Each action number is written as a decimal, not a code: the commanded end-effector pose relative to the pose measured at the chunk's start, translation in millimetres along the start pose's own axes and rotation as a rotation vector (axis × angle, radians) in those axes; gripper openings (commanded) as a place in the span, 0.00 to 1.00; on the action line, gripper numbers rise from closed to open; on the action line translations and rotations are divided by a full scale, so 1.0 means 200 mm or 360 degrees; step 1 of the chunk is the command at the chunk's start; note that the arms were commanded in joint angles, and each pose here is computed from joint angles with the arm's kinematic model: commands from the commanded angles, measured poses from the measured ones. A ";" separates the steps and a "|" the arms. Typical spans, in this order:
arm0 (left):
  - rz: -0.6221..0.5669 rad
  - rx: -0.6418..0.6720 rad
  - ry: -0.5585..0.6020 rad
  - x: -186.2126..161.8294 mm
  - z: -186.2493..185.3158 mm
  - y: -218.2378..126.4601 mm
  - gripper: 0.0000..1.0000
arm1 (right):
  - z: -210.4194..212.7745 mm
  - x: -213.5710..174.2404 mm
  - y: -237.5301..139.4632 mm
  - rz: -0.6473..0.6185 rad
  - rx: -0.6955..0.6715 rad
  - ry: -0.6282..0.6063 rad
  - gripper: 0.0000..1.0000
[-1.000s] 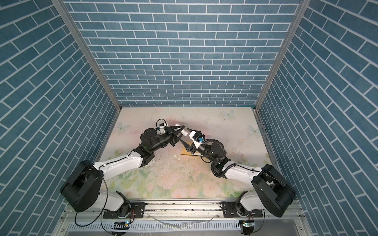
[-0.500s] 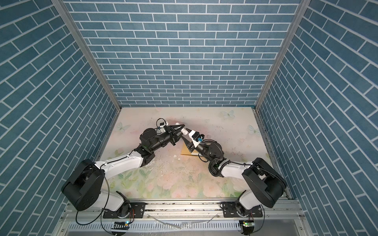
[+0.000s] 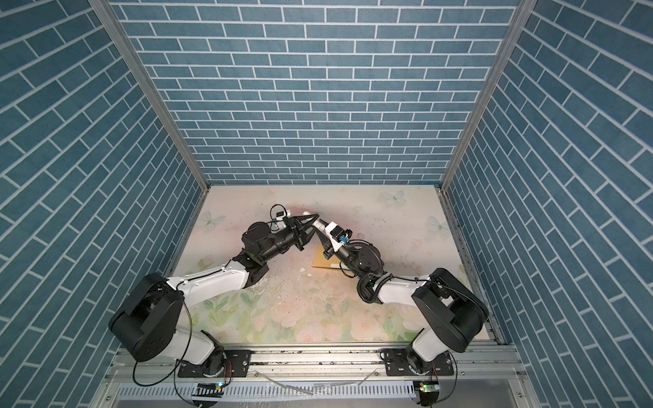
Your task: Place the letter into the envelope and seal it
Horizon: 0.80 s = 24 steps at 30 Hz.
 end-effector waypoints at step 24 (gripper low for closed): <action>-0.0298 0.0405 0.2148 -0.13 -0.21 -0.23 1.00 | -0.25 0.15 -0.12 0.0701 -0.0206 0.0137 0.00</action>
Point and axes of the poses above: each gripper's point midway between its finger pads, its own y axis out along the fingers, its own z axis along the line the jaws close on, x = y × z, the point moved 8 cm from there along -y, back along the fingers, and after that the axes turned 15 degrees about -y, right-handed, at the moved point
